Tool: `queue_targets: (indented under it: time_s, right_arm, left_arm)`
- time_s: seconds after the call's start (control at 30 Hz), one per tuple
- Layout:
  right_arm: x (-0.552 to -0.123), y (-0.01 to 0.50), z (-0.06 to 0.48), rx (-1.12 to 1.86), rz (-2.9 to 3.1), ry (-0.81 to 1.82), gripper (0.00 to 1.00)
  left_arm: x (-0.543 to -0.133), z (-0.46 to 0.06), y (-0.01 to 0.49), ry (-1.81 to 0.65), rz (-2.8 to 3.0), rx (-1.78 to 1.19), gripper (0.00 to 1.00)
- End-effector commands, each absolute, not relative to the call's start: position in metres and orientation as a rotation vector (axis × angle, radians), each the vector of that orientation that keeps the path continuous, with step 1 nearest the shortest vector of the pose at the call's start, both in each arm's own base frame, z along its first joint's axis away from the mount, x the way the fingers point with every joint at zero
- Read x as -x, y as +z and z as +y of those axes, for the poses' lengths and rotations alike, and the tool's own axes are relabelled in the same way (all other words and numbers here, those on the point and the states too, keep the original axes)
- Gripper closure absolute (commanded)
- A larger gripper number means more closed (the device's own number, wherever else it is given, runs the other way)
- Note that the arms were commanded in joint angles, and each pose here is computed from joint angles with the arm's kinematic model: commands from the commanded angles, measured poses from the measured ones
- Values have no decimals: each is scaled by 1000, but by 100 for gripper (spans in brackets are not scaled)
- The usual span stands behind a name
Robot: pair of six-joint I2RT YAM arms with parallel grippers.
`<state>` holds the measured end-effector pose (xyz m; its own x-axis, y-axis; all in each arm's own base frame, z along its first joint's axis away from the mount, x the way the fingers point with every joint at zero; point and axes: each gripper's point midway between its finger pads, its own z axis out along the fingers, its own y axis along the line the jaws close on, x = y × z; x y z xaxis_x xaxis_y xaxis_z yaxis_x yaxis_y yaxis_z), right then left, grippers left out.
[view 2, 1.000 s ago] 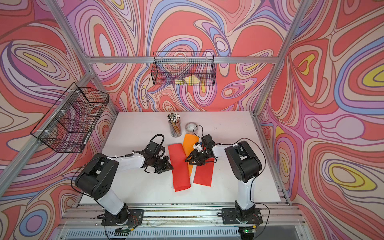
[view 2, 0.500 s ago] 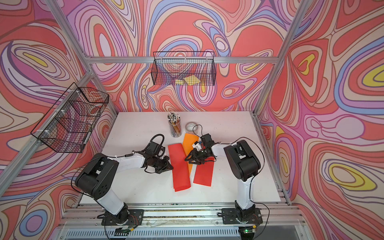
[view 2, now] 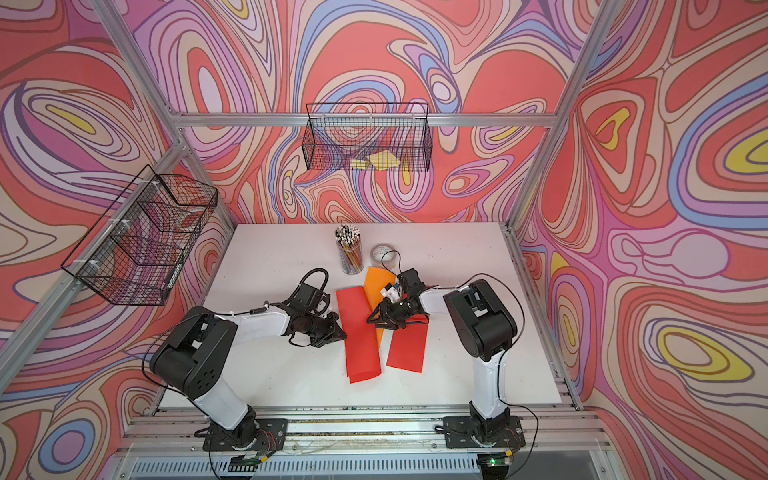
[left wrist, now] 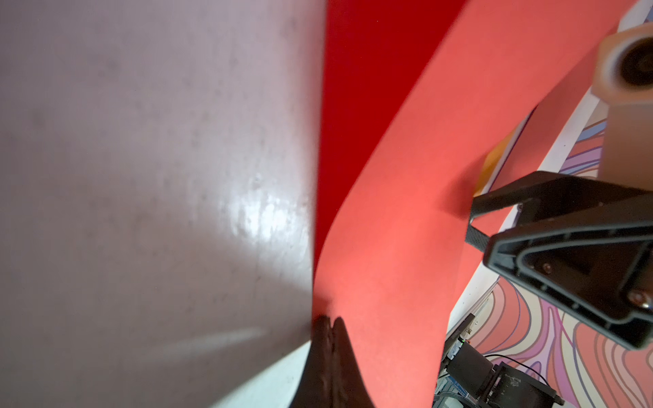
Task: Fold the rectangular paper in half along the long edge
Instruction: Pick up the paper from the paper.
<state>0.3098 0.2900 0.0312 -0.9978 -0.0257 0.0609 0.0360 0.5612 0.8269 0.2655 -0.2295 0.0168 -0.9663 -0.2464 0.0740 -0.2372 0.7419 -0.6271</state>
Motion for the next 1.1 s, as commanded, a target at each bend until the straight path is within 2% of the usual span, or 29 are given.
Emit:
queue_targets:
  time_s: [0.0, 0.5, 0.7, 0.73, 0.87, 1.0, 1.07]
  right_arm:
    - [-312, 27, 294, 2, -2709, -1459, 68]
    - [-310, 25, 294, 0, -2700, -1465, 99]
    - [-308, 36, 293, -20, -2708, -1476, 100]
    - [-307, 41, 293, -29, -2713, -1481, 100]
    - [-304, 65, 290, -71, -2741, -1499, 100]
    - [-302, 99, 290, -128, -2762, -1558, 100]
    - [-303, 125, 291, -165, -2774, -1616, 100]
  left_arm:
    - [-249, -216, -1, -950, 2990, 448, 100]
    - [-249, -216, -1, -947, 2990, 450, 100]
    - [-257, -211, 16, -956, 2950, 443, 100]
    - [-260, -210, 26, -981, 2922, 439, 91]
    - [-279, -197, 86, -1075, 2724, 406, 41]
    - [-281, -188, 151, -1151, 2471, 273, 12]
    - [-275, -187, 171, -1194, 2366, 221, 4]
